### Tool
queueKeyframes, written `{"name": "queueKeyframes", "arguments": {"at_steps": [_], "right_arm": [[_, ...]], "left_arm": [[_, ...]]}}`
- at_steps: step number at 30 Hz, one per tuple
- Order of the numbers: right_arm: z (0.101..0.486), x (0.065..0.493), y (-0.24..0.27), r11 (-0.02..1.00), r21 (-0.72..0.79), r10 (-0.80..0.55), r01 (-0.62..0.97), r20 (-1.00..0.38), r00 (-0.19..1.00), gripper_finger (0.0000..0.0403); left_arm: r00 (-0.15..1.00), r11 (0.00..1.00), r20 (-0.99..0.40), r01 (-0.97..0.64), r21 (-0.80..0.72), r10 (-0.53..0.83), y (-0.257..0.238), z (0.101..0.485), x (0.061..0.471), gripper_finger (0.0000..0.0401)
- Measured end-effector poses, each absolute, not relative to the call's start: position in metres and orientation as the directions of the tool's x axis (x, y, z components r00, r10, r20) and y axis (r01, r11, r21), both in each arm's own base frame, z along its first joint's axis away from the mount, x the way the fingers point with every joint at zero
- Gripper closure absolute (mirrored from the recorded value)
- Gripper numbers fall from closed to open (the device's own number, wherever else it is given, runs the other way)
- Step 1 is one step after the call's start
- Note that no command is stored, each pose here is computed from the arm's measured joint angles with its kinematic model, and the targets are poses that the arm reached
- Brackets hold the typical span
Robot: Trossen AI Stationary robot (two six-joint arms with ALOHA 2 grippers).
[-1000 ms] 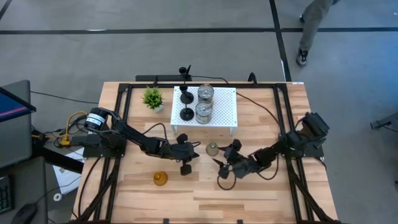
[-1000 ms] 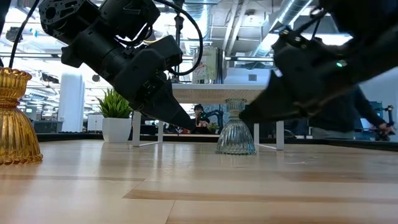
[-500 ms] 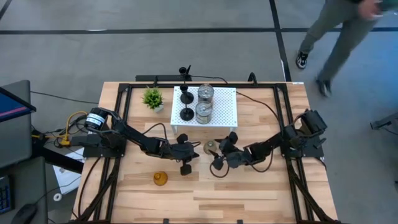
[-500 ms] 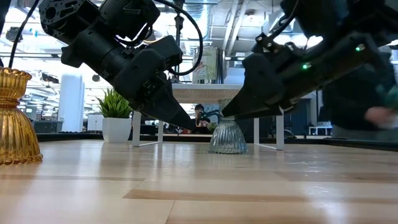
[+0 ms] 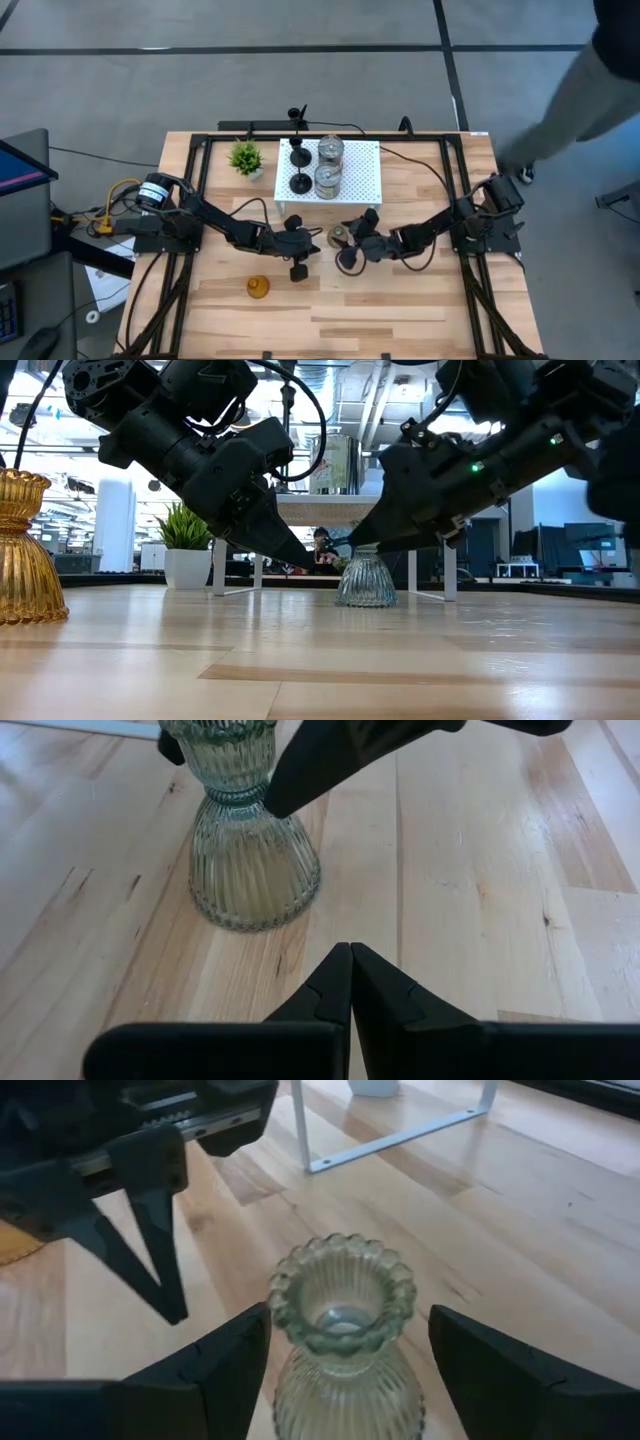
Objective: Pick & Place candle stick holders
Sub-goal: Put the green glass candle holder on the shelf
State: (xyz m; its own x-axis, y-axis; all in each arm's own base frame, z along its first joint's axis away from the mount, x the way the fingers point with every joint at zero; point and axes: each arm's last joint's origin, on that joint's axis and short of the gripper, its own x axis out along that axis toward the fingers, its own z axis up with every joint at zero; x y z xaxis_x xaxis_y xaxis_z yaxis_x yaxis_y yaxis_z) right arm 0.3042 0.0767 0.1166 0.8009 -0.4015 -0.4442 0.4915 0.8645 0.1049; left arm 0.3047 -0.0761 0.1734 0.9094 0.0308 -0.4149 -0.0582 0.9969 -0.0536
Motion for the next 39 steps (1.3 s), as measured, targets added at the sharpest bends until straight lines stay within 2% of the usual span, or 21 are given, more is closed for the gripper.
{"name": "queueKeyframes", "arguments": {"at_steps": [11,15,26,32,39], "right_arm": [[0.116,0.304,0.078,0.874,0.113,-0.379,0.473,-0.453,0.807,0.0270],[0.117,0.304,0.078,0.875,0.115,-0.376,0.470,-0.452,0.809,0.0303],[0.124,0.296,0.095,0.896,0.124,-0.329,0.425,-0.456,0.827,0.0313],[0.154,0.281,0.101,0.897,0.167,-0.300,0.410,-0.453,0.840,0.0315],[0.209,0.258,0.098,0.894,0.259,-0.260,0.366,-0.364,0.894,0.0321]], "left_arm": [[0.909,0.997,-0.415,-0.060,-0.053,0.033,-0.076,0.173,0.305,0.0393],[0.909,0.997,-0.416,-0.060,-0.053,0.032,-0.076,0.173,0.305,0.0393],[0.908,0.997,-0.418,-0.060,-0.052,0.033,-0.076,0.173,0.305,0.0393],[0.908,0.997,-0.418,-0.060,-0.052,0.033,-0.076,0.173,0.305,0.0393],[0.908,0.997,-0.418,-0.060,-0.052,0.033,-0.076,0.173,0.305,0.0393]]}}
